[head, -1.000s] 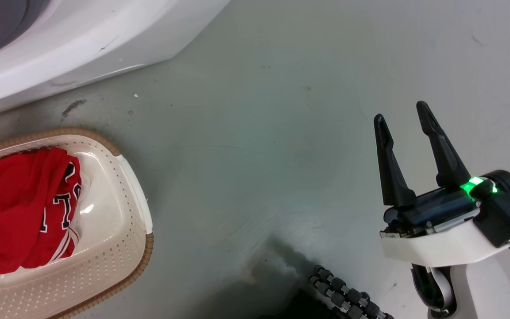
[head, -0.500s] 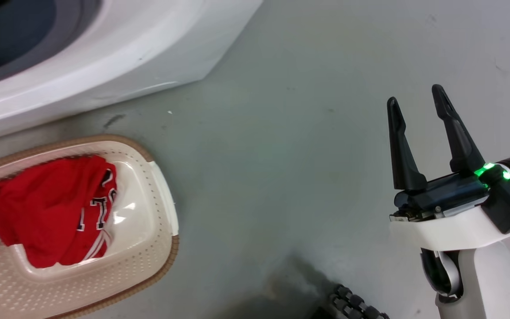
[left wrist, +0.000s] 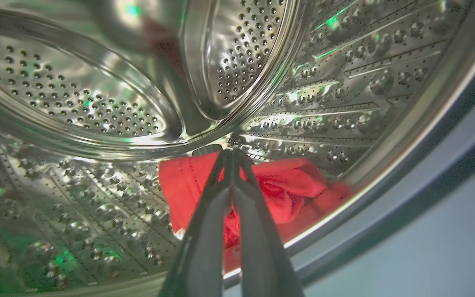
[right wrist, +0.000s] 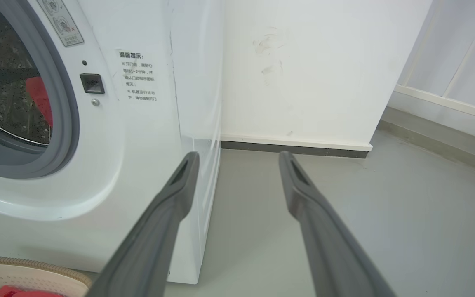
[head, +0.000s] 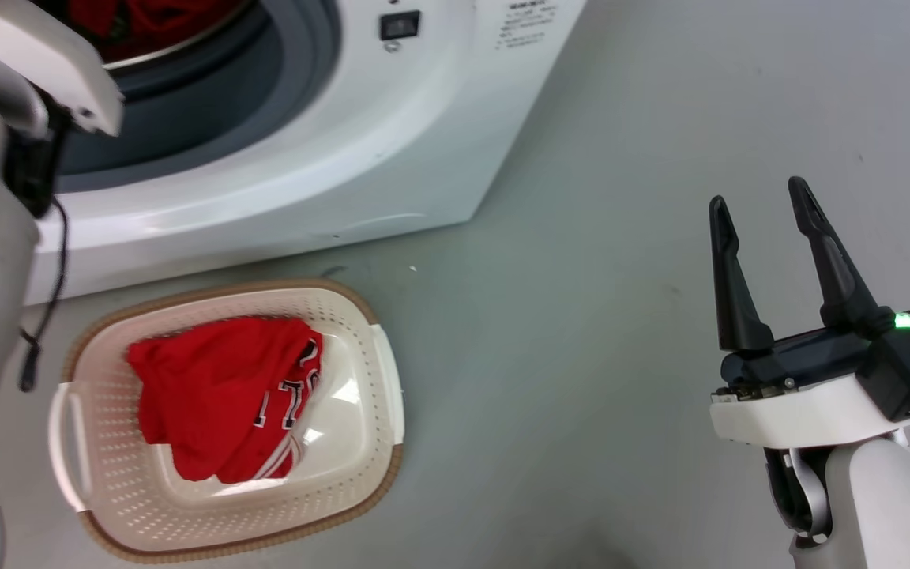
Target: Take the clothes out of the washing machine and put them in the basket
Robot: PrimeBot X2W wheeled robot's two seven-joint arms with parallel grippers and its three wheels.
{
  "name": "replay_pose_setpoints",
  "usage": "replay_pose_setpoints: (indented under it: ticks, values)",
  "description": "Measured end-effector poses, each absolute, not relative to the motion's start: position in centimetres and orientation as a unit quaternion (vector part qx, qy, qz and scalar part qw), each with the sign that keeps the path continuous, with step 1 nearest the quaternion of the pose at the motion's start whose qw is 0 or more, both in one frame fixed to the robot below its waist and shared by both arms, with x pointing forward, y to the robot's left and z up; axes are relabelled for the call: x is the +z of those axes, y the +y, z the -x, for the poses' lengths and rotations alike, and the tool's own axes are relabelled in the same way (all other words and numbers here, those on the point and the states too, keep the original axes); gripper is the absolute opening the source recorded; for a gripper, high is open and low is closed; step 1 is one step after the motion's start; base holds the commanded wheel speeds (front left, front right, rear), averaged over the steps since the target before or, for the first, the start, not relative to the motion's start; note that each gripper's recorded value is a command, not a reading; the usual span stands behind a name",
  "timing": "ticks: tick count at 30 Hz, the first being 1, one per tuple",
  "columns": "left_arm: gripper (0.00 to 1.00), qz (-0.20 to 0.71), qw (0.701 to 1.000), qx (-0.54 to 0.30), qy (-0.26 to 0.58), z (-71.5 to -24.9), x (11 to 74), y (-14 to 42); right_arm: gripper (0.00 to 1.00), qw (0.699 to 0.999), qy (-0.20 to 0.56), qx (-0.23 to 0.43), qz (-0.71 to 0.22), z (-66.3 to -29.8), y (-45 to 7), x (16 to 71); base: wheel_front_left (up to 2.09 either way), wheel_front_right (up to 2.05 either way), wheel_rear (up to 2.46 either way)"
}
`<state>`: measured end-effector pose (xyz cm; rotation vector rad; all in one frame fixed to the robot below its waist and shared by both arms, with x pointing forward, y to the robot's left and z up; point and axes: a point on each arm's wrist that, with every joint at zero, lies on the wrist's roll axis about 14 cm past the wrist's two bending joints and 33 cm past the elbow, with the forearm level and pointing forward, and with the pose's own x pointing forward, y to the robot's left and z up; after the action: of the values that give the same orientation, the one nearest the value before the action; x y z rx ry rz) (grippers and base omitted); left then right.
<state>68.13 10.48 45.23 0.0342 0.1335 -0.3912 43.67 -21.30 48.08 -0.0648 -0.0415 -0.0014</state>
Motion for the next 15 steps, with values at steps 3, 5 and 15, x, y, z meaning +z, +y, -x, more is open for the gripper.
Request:
replay_pose_setpoints:
  ticks: [3,5,15]
  values:
    - [0.0,-0.022,0.978,-0.203,0.044,-66.5,47.2,10.2,1.0,0.999,-0.032,0.008,0.03,-43.7,-20.6,48.9,0.0,0.0,0.0]
    - [0.0,-0.017,0.979,-0.202,0.019,-65.6,49.0,10.3,1.0,0.999,-0.037,0.015,0.028,-43.6,-20.1,49.2,0.0,0.0,0.0]
    - [0.0,-0.03,0.978,-0.197,-0.057,-58.6,54.0,11.4,1.0,0.997,-0.067,0.039,0.02,-43.0,-18.2,51.5,0.0,0.0,0.0]
